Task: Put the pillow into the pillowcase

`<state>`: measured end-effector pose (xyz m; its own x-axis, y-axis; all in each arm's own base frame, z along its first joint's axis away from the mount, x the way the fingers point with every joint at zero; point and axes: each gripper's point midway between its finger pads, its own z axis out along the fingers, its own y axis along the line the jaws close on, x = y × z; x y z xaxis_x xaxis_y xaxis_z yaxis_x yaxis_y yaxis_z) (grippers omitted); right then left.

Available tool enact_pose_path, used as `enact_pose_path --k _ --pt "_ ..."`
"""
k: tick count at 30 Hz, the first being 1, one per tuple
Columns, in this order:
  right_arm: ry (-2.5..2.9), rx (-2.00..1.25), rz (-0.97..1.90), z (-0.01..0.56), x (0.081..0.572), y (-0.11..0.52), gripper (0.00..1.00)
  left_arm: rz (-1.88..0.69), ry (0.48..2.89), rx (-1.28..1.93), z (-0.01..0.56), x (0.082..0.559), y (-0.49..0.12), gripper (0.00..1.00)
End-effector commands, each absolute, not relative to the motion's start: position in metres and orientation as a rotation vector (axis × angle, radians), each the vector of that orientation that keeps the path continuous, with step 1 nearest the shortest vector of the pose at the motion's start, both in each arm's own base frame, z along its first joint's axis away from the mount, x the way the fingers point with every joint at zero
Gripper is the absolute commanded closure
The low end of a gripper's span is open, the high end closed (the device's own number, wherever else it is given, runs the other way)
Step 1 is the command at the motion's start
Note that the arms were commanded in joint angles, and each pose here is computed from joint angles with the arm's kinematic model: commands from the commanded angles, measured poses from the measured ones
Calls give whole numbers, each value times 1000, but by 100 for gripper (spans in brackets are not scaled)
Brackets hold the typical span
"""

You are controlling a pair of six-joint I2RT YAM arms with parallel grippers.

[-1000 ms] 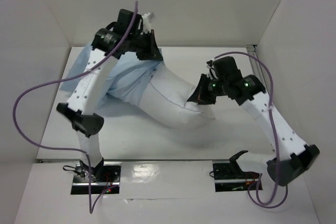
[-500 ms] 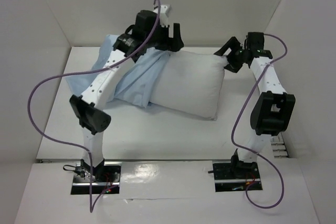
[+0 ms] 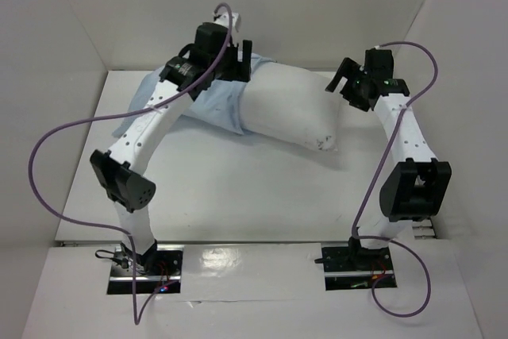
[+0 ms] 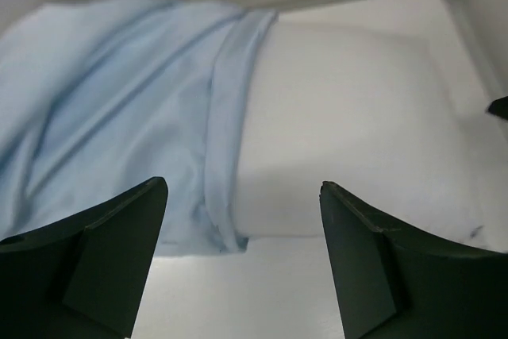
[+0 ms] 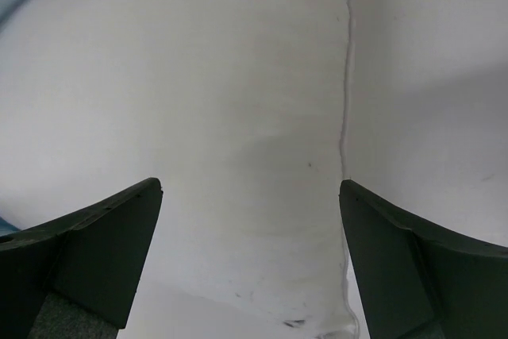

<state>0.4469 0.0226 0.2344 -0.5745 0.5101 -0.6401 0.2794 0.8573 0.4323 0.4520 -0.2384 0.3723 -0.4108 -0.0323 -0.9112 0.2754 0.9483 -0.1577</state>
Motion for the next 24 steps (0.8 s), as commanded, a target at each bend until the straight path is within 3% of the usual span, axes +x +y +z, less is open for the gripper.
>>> enact_pose_path --k 1,5,11,21,24 --pt "2326 544 298 203 431 19 0 -236 2083 205 327 458 -239 9" --pt "2350 527 320 193 433 22 0 -157 2136 197 298 462 -242 9" --pt "2427 537 358 166 432 23 0 -14 2221 123 248 470 -232 18" --pt "2469 466 510 130 447 52 0 -14 2302 127 202 492 -237 29" --pt "2493 442 539 116 446 64 5 -39 2311 88 200 497 -233 39"
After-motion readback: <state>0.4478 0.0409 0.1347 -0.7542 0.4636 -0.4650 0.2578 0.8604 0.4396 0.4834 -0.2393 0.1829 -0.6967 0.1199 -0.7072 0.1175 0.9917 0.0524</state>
